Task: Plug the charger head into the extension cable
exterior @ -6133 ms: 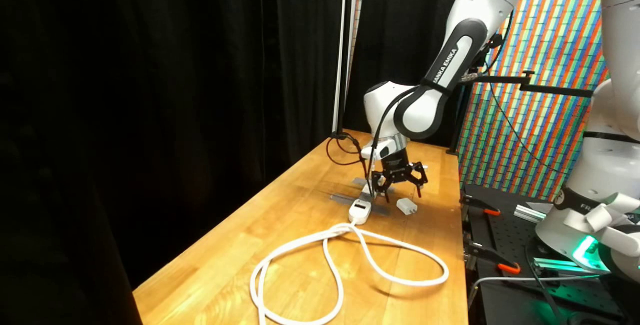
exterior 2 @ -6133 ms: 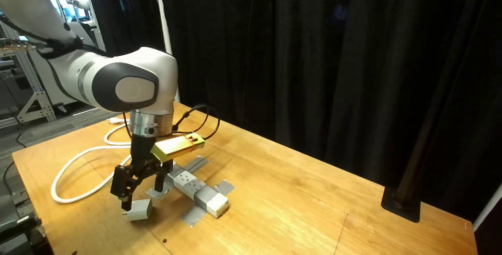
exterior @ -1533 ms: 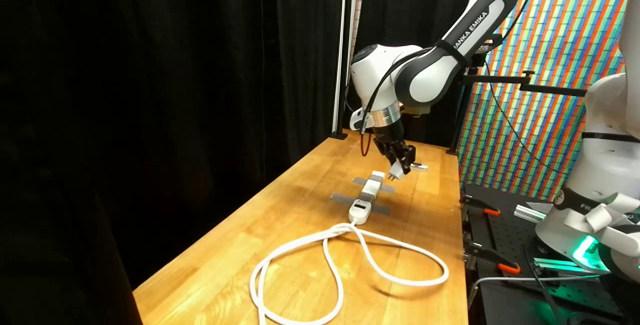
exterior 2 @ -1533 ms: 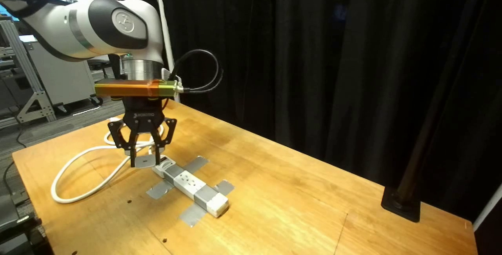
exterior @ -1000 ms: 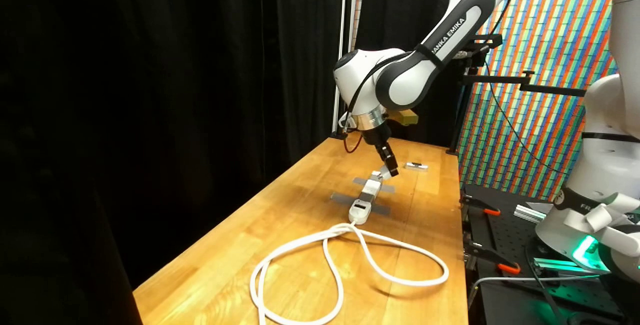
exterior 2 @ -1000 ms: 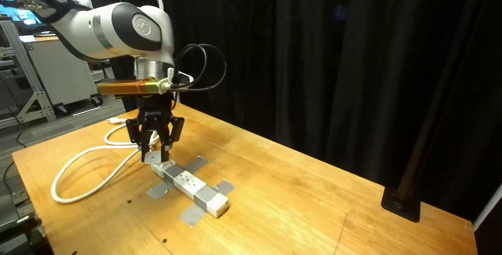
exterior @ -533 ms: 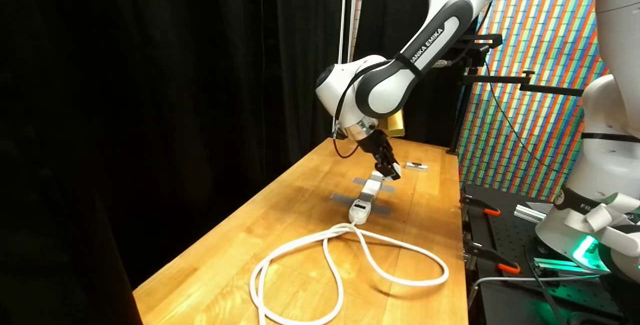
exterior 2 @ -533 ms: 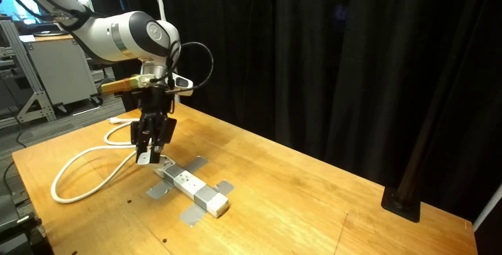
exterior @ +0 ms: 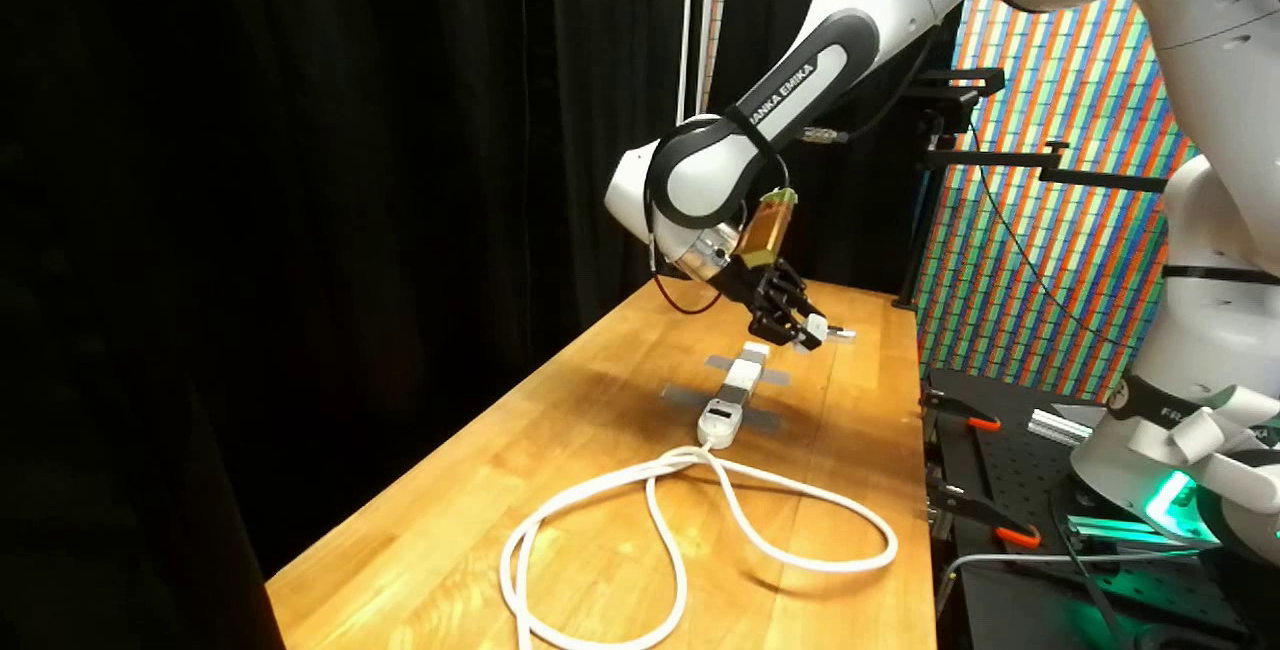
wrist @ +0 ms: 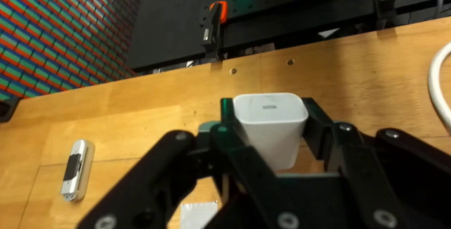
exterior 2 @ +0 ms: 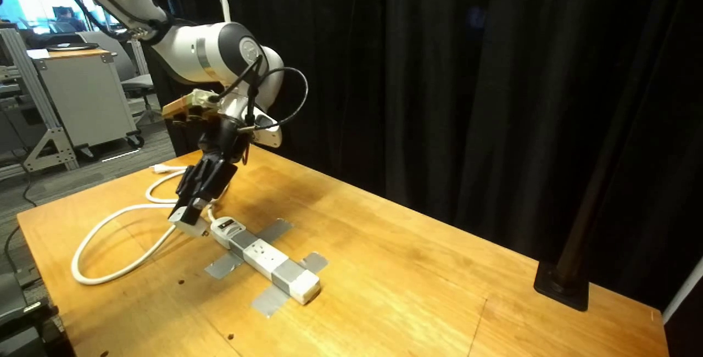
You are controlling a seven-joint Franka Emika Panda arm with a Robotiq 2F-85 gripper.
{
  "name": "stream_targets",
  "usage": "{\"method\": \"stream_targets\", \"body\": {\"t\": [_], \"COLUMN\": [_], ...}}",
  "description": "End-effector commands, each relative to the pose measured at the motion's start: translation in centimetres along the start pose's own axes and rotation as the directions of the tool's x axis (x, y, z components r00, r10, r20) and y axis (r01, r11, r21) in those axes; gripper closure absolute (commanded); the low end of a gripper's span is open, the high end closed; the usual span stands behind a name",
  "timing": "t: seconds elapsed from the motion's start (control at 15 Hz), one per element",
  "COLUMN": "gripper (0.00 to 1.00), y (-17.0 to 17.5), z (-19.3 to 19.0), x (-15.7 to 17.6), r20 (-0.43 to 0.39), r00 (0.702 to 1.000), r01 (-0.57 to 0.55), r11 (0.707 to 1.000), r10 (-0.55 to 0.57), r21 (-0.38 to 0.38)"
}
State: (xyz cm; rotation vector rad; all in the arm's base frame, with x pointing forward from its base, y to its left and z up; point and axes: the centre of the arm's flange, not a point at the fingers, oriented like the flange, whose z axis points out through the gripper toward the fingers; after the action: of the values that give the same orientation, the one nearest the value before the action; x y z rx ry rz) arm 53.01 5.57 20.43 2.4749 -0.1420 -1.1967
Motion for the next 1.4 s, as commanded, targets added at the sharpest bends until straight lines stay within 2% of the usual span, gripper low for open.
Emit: {"method": "stream_targets", "body": {"t": [0.0,0.2,0.4,0.6,0.67,0.8,1.07,1.33], "gripper": [0.77,0.77,0.77,0.77,0.77,0.77,0.77,0.77], "y": [-0.7,-0.7,-0.1,1.5,2.2,3.5,4.8,5.2], "z": [-2.0,-2.4,-2.5,-2.1,-1.8,-0.9,0.5,0.5], "x": [4.2,6.0,7.6,9.0,9.5,10.7,12.6,12.8], "r20": [0.174,0.276,0.321,0.240,0.217,0.194,0.222,0.219], "r00": [0.985,0.960,0.942,0.954,0.962,0.970,0.971,0.972], "r01": [-0.018,-0.019,-0.023,0.035,0.030,0.023,-0.034,-0.039], "r11": [0.996,0.979,0.936,0.865,0.855,0.852,0.861,0.853], "r10": [0.002,-0.039,-0.098,-0.177,-0.165,-0.145,-0.092,-0.090], "r21": [0.091,0.205,0.350,0.500,0.518,0.523,0.508,0.521]}}
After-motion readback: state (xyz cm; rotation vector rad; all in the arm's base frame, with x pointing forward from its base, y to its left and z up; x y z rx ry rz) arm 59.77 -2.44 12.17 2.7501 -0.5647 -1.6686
